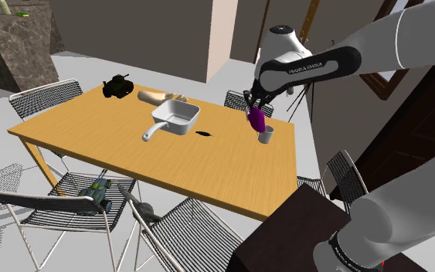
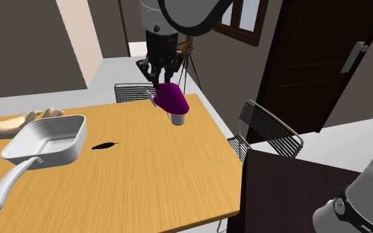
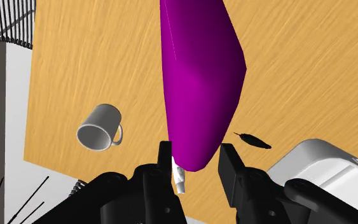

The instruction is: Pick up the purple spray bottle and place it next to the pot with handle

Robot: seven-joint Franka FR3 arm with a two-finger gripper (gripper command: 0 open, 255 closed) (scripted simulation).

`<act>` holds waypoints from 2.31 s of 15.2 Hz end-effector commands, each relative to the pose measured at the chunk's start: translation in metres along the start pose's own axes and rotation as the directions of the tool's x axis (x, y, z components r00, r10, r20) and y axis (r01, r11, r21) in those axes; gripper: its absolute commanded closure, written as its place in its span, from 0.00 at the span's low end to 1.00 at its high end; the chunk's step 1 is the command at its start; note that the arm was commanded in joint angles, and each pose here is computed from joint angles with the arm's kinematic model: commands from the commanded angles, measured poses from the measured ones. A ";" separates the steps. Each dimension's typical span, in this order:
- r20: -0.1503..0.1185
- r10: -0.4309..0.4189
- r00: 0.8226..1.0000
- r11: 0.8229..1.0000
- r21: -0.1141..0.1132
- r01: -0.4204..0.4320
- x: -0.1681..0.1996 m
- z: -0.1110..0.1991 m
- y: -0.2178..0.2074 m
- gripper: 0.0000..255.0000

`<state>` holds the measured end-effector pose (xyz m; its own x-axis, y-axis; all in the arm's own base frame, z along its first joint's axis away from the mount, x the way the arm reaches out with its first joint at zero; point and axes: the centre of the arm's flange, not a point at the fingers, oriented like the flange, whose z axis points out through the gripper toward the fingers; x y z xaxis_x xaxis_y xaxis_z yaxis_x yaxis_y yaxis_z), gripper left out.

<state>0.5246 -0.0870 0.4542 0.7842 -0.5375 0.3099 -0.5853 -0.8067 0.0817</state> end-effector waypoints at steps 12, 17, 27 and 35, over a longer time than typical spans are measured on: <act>0.000 0.002 1.000 1.000 0.001 -0.002 0.110 0.023 -0.130 1.00; 0.000 0.002 1.000 1.000 0.001 -0.002 0.151 0.032 -0.177 1.00; 0.000 0.002 1.000 1.000 0.001 -0.002 0.135 0.082 -0.182 1.00; 0.000 0.002 1.000 1.000 0.001 -0.002 0.122 0.122 -0.185 1.00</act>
<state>0.7533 -0.0343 0.3660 0.7835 -0.5389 0.3095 -0.5864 -0.8059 0.0812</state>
